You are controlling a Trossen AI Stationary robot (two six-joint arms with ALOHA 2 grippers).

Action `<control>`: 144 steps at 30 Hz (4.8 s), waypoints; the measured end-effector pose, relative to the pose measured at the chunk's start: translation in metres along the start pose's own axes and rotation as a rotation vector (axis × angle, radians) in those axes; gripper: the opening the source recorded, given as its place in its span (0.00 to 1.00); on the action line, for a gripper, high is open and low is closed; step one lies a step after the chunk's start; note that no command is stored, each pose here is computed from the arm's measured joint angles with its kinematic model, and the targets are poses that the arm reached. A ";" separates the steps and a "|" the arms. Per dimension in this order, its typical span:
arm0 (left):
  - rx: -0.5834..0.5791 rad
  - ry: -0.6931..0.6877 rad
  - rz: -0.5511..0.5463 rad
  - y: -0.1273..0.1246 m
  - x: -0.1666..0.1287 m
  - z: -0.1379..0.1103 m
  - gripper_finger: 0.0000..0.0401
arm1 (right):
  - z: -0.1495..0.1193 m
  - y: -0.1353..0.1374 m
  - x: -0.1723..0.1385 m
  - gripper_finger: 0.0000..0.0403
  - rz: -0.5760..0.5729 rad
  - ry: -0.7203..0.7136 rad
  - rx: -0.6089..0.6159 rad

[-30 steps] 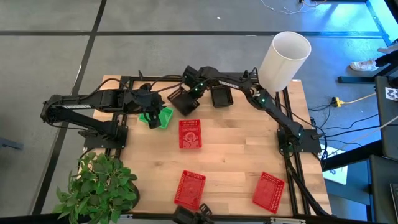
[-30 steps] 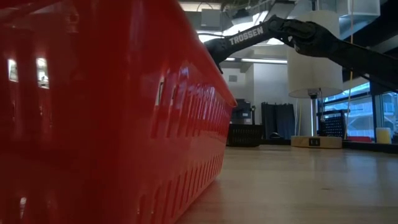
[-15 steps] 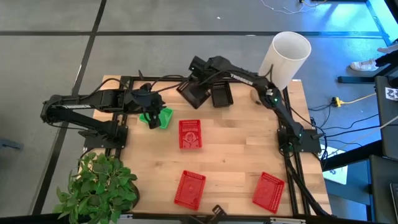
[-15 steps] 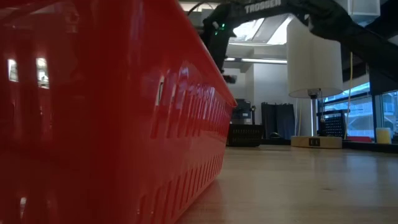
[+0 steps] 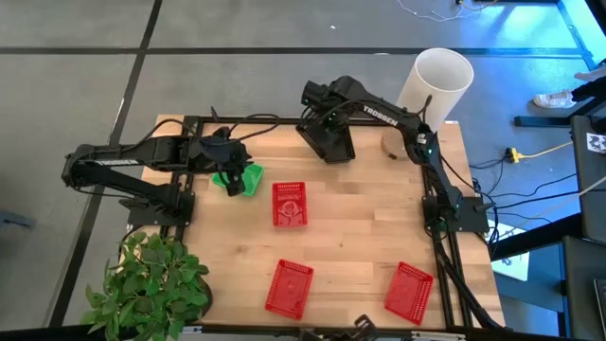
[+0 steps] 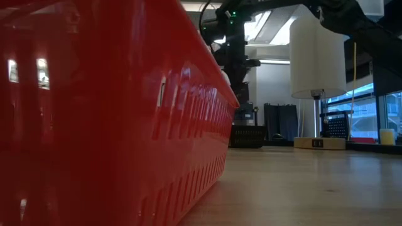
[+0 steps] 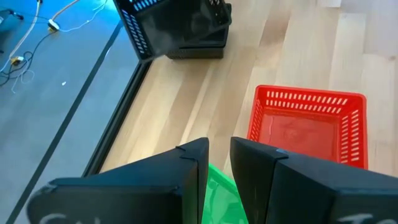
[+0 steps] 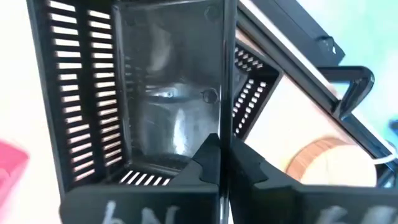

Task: Stack baskets by color
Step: Stack the left black bin on the black bins, then stack the bottom left red bin on the top red bin

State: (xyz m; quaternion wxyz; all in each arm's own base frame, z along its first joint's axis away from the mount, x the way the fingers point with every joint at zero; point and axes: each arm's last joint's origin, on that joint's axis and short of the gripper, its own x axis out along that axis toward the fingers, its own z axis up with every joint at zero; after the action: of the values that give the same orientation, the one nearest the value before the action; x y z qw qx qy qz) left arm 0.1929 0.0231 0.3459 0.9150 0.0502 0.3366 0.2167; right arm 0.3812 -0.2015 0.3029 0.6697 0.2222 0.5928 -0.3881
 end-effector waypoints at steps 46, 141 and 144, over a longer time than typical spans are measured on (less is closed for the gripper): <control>-0.091 0.020 0.137 0.026 0.008 -0.001 0.14 | -0.013 -0.066 0.048 0.01 0.171 0.102 0.321; -0.096 0.036 0.172 0.037 0.010 -0.002 0.14 | -0.009 -0.055 0.091 0.22 0.178 -0.039 0.285; -0.096 0.036 0.172 0.037 0.010 -0.002 0.14 | -0.002 -0.054 0.069 0.22 0.188 -0.069 0.235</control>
State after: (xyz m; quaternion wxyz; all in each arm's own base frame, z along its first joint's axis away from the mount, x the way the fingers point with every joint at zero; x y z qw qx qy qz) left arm 0.1853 0.0606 0.3471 0.8882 0.0312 0.3366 0.3113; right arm 0.3372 -0.2496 0.2444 0.6924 0.3400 0.4967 -0.3979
